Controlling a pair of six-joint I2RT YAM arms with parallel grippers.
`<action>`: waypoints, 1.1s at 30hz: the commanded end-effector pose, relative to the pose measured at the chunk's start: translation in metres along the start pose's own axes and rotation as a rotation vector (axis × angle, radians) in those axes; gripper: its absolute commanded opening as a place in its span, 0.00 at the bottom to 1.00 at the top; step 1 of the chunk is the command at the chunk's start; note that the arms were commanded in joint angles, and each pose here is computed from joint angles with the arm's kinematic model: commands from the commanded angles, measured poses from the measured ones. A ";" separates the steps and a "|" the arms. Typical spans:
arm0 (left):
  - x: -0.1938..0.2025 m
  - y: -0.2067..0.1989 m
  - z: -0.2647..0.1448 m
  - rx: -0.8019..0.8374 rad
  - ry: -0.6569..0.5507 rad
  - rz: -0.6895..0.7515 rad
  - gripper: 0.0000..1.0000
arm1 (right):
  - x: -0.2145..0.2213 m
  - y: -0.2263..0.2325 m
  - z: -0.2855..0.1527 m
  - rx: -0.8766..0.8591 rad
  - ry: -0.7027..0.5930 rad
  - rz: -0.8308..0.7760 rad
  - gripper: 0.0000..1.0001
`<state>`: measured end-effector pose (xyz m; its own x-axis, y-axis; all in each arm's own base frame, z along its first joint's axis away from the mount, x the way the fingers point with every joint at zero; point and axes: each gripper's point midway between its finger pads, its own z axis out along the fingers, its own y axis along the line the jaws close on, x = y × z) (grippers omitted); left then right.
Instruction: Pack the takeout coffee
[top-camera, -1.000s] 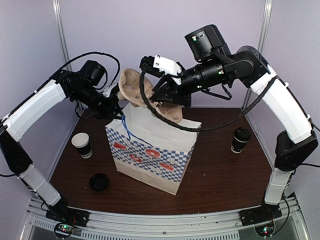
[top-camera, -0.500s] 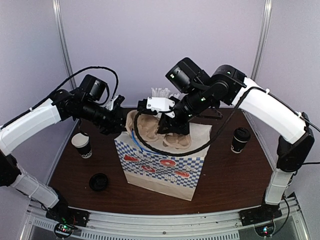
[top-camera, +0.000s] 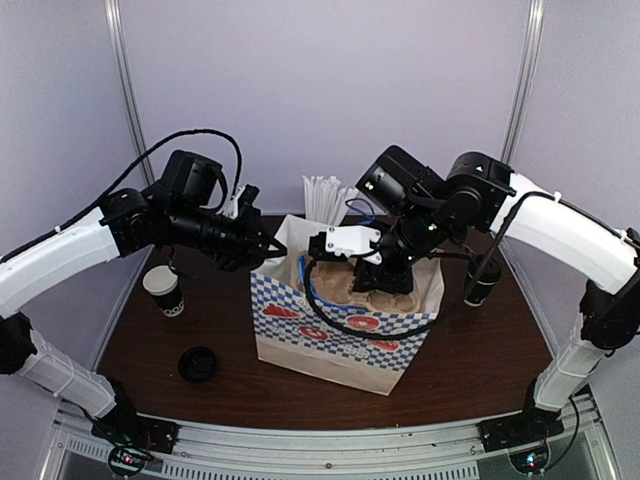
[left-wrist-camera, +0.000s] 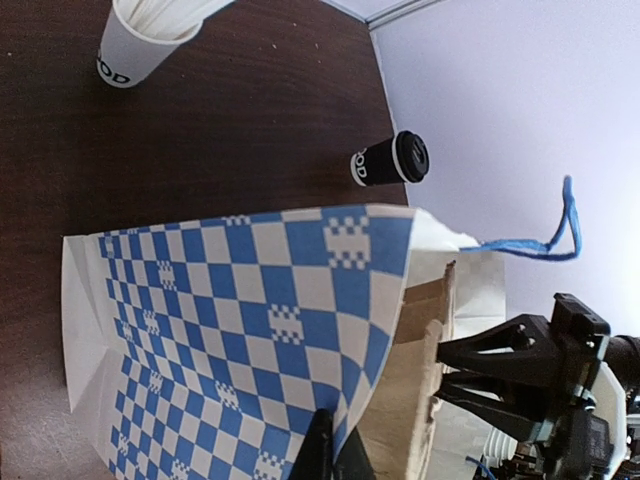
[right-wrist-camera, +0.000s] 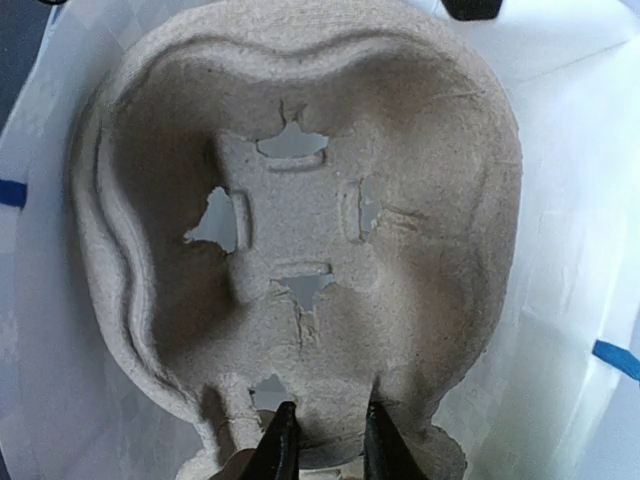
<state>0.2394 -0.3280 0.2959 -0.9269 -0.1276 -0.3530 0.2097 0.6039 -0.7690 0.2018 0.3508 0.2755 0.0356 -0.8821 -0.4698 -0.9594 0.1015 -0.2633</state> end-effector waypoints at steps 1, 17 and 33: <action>0.008 -0.019 0.020 0.059 -0.007 -0.010 0.00 | 0.020 0.002 0.002 0.032 0.055 0.002 0.20; 0.024 -0.014 0.015 -0.011 -0.003 0.066 0.20 | 0.054 0.005 0.040 0.007 0.215 0.072 0.24; 0.039 0.010 0.039 -0.043 0.090 0.077 0.00 | 0.073 -0.007 0.048 -0.005 0.231 0.197 0.19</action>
<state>0.2184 -0.3550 0.2689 -0.9266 -0.0455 -0.3732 0.2611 0.6364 -0.7259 0.2150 0.3136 0.2027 -0.1484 -0.9453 -0.2904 -0.9600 0.2082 -0.1872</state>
